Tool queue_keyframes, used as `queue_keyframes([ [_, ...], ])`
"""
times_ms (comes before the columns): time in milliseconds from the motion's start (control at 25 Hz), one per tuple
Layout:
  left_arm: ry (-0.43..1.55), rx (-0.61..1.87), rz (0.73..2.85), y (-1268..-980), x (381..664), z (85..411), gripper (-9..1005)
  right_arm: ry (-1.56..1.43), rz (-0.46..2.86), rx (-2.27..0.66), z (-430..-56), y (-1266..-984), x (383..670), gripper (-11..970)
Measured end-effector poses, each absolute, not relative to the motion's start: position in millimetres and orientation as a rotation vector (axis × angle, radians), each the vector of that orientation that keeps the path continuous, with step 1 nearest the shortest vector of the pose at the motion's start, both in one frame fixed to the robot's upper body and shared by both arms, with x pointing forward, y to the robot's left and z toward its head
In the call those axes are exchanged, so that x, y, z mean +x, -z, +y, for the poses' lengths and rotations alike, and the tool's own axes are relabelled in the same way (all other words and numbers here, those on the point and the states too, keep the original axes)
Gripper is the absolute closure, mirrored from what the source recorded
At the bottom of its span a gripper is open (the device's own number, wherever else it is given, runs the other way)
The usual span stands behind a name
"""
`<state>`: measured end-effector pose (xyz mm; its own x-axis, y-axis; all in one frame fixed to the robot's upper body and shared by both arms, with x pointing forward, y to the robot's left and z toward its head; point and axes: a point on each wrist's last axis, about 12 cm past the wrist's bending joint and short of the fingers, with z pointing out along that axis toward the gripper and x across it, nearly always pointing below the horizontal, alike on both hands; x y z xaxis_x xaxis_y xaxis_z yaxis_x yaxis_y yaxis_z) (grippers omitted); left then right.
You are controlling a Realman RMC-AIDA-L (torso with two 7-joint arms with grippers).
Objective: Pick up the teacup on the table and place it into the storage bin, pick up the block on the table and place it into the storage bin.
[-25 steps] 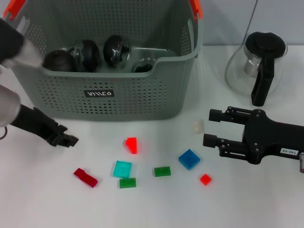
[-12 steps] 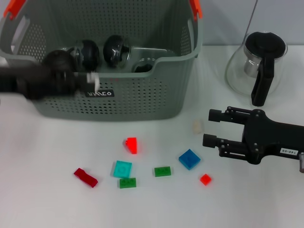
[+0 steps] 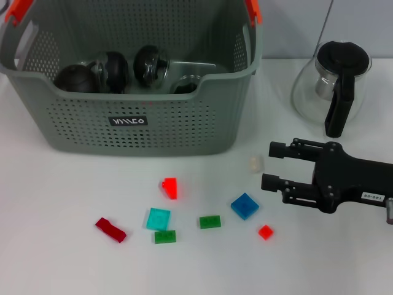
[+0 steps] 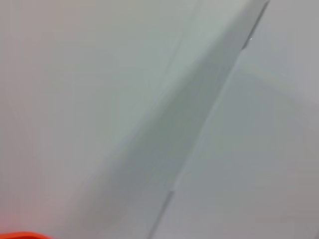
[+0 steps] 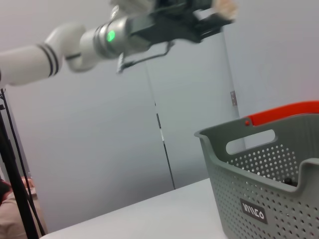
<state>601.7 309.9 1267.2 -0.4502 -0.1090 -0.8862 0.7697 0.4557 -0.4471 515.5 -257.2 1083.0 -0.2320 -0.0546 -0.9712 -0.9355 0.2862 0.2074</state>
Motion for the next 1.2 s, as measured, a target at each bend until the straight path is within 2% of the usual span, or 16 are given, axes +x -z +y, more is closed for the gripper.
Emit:
queue_keyframes([
  [160,0.918,0.568,1.956,-1274,638,289,566,-1.114,1.552,-0.947,-254,-1083,516,243],
  [200,0.918,0.568,1.956,-1274,638,289,565,-1.115,1.551,-0.947,-254,-1083,516,243],
  [320,0.627,0.563,2.110,-1248,659,264,562,-1.115,1.547,-0.943,-253,-1084,517,243],
  [560,0.321,0.561,2.225,-1213,669,243,557,-1.119,1.537,-0.943,-253,-1085,517,243],
  [760,0.269,0.566,2.244,-1208,669,239,552,-1.120,1.537,-0.943,-252,-1085,517,243],
  [1000,0.332,0.507,2.186,-1214,661,241,547,-1.120,1.541,-0.941,-253,-1085,516,244],
  [1120,0.446,0.420,2.100,-1218,651,252,404,-1.120,1.541,-0.937,-254,-1084,516,244],
  [1200,0.591,0.380,2.005,-1216,639,263,308,-1.118,1.539,-0.938,-254,-1084,516,244],
])
